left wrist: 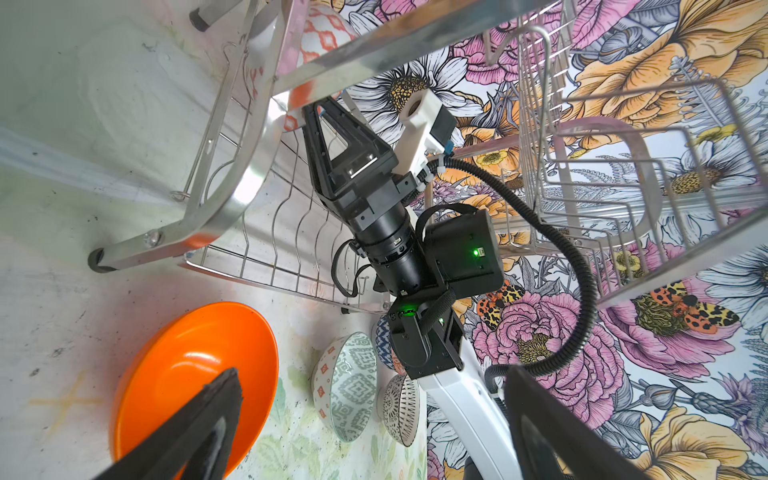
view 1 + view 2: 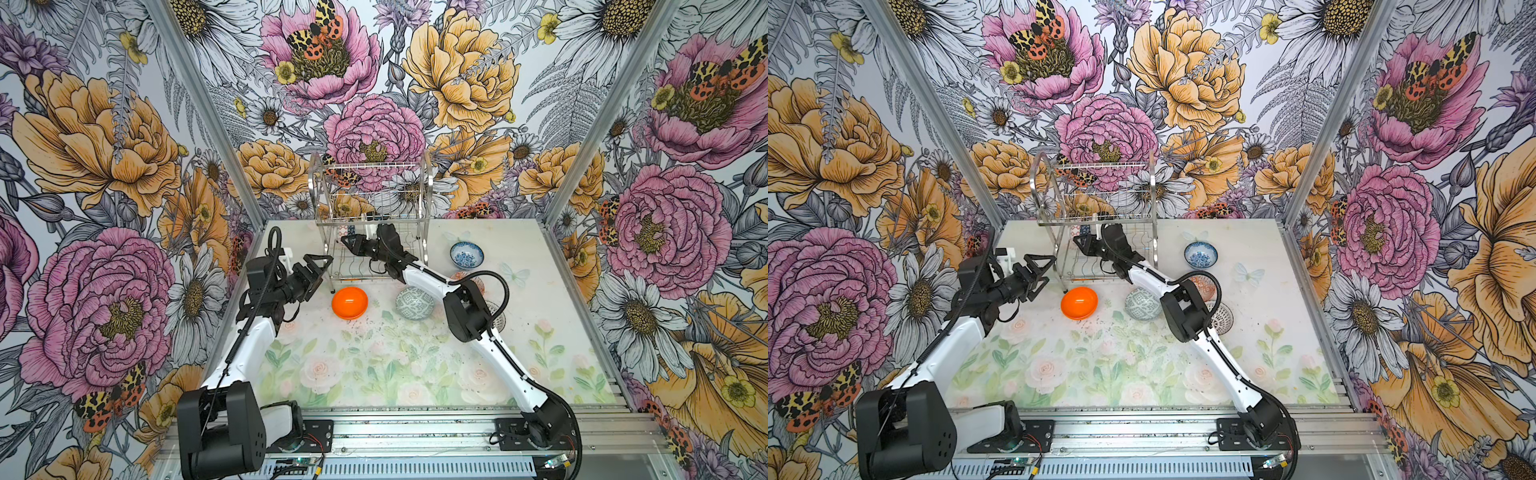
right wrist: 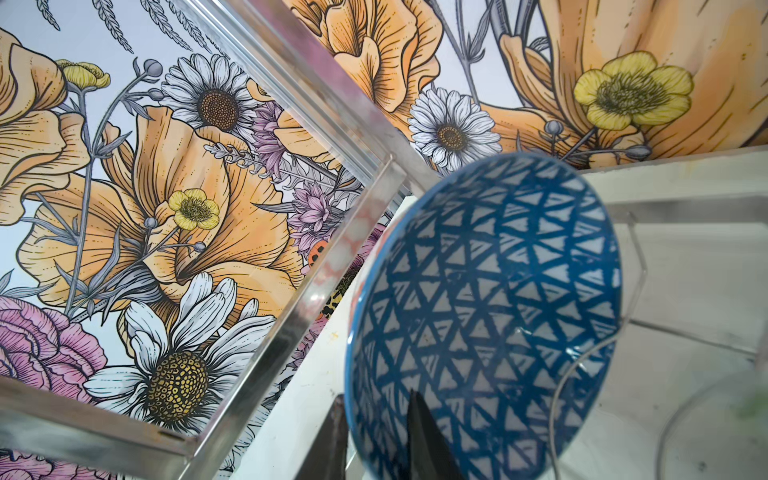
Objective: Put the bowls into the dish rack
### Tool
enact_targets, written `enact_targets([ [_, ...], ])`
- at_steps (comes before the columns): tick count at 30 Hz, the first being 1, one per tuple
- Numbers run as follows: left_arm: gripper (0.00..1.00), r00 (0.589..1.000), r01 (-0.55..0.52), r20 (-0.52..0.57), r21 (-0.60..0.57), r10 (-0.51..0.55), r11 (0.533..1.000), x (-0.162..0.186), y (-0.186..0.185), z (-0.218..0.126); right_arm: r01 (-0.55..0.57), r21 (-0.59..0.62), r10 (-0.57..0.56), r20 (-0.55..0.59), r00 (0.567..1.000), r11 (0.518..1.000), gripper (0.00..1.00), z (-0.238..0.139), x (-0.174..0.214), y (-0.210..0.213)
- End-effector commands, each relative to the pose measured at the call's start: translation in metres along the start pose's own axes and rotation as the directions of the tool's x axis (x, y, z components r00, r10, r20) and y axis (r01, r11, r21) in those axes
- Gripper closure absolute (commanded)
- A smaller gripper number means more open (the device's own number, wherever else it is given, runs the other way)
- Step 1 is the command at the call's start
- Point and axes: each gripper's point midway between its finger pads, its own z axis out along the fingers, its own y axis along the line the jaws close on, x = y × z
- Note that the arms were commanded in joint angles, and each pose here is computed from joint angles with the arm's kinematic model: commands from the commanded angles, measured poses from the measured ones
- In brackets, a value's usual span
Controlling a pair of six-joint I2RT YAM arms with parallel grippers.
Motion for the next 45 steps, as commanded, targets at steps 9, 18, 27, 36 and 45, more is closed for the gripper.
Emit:
enact_targets([
  [9,0.01,1.0,-0.008,0.014,0.029,0.008,1.0,-0.001,-0.006,-0.008,0.065,-0.121,-0.06,0.045,0.997,0.99,0.67,-0.02,-0.038,0.083],
  [18,0.01,1.0,-0.001,0.015,0.025,0.0,1.0,-0.001,-0.003,-0.009,0.059,-0.092,-0.053,0.056,0.997,0.994,0.5,-0.037,-0.032,0.08],
  [27,0.01,1.0,0.025,-0.001,0.013,-0.025,1.0,0.003,0.006,-0.006,0.06,-0.088,-0.053,0.071,0.996,0.994,0.29,-0.057,-0.029,0.088],
  [36,0.01,1.0,0.024,0.001,0.003,-0.024,1.0,0.005,0.01,-0.006,0.062,-0.08,-0.057,0.066,0.996,0.995,0.11,-0.081,-0.022,0.1],
  [45,0.01,0.997,-0.045,-0.072,-0.155,0.034,0.987,0.032,0.023,-0.004,0.072,-0.058,-0.07,0.038,0.997,0.996,0.01,-0.107,-0.004,0.112],
])
